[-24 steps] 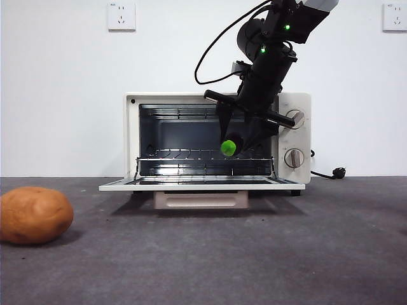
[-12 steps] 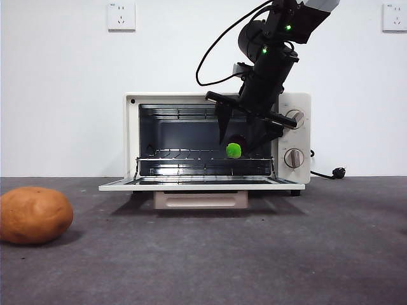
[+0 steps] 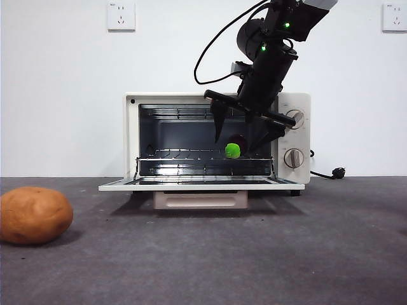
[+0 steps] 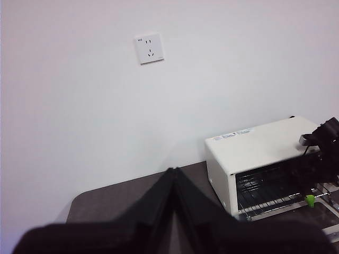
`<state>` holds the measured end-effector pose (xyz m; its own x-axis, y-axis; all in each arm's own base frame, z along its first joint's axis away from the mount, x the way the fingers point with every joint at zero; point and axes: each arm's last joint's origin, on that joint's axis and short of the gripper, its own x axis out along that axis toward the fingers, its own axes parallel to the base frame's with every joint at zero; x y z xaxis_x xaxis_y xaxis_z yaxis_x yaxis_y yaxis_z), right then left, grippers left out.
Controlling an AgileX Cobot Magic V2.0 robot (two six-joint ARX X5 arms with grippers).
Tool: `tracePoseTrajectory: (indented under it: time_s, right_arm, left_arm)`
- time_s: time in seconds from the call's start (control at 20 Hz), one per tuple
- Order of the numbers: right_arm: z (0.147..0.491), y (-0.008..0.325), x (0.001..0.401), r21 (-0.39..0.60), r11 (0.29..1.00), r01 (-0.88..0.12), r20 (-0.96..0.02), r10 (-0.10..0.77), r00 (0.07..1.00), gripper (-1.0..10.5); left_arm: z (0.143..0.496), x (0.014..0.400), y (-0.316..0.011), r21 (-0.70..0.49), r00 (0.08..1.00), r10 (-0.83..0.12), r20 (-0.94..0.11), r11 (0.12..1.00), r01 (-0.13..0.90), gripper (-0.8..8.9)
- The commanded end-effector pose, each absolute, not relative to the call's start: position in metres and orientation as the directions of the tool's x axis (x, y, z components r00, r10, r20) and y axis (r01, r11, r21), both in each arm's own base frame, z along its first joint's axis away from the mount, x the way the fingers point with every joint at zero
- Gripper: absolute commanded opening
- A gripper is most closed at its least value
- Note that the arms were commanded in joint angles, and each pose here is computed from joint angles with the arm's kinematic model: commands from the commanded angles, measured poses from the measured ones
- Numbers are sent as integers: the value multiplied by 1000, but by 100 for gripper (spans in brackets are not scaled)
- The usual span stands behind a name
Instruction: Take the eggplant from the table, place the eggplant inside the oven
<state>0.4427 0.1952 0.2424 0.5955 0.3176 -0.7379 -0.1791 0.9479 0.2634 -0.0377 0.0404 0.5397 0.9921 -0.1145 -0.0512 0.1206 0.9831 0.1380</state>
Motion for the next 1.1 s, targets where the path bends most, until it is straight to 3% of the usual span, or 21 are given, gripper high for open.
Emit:
tracePoseTrajectory:
  time_s: [0.05,1.1]
  right_arm:
    - [245,197,444,253,948,-191,-739,317,595,388]
    - [282,197,423,175,959,-223,-856,260,448,387]
  left_arm:
    - [540,-39,41,149,992,-115,-44,982,120,-6]
    - [540,-39,41,149,992,-115,-44,982,120,-6]
